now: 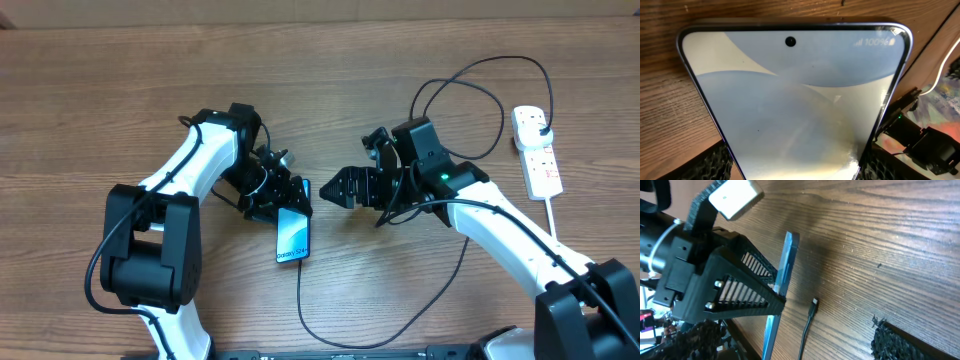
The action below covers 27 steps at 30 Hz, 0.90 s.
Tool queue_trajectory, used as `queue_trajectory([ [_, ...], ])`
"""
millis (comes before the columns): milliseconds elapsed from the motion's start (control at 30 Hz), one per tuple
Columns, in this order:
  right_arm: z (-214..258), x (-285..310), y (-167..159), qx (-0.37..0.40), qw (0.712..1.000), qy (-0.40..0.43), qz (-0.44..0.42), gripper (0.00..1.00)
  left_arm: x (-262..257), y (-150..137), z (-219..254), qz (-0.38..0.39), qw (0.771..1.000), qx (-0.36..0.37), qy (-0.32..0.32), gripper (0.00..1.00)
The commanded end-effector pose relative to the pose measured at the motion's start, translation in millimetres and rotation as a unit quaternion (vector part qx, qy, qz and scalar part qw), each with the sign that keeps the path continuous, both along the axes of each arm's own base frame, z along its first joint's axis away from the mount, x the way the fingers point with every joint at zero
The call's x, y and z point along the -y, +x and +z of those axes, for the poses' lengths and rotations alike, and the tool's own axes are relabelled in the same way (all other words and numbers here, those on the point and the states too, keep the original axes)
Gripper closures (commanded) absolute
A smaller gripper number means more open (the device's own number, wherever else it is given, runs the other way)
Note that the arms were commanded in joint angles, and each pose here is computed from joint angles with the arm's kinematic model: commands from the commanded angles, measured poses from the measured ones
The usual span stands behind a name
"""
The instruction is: Plug charger to phone and switch on socket
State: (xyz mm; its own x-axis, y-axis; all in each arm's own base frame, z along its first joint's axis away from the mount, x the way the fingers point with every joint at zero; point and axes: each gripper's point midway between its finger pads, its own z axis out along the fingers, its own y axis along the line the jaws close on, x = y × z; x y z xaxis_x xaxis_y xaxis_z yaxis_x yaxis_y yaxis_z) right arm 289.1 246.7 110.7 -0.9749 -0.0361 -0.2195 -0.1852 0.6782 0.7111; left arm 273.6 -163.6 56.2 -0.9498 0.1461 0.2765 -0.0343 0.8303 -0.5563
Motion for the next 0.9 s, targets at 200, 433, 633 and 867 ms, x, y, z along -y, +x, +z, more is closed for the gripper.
queue_trajectory([
  [200,-5.1,-21.3,-12.3,-0.024,1.0,-0.004,-0.009,0.0,8.7,1.0,10.2,-0.006,1.0,0.0,-0.03,0.53],
  [433,-3.5,-46.1,-30.1,-0.039,0.999,0.0,-0.002,0.0,16.8,-2.5,18.5,-0.01,0.998,-0.005,-0.065,0.53],
  [633,-10.8,-53.5,-47.9,-0.049,0.998,-0.023,0.013,0.0,17.7,-2.3,19.2,-0.003,0.998,-0.01,-0.066,0.52],
  [867,-20.5,-67.5,-65.5,-0.057,0.997,-0.053,0.005,0.01,27.3,3.4,25.9,0.005,0.995,-0.003,-0.1,0.52],
])
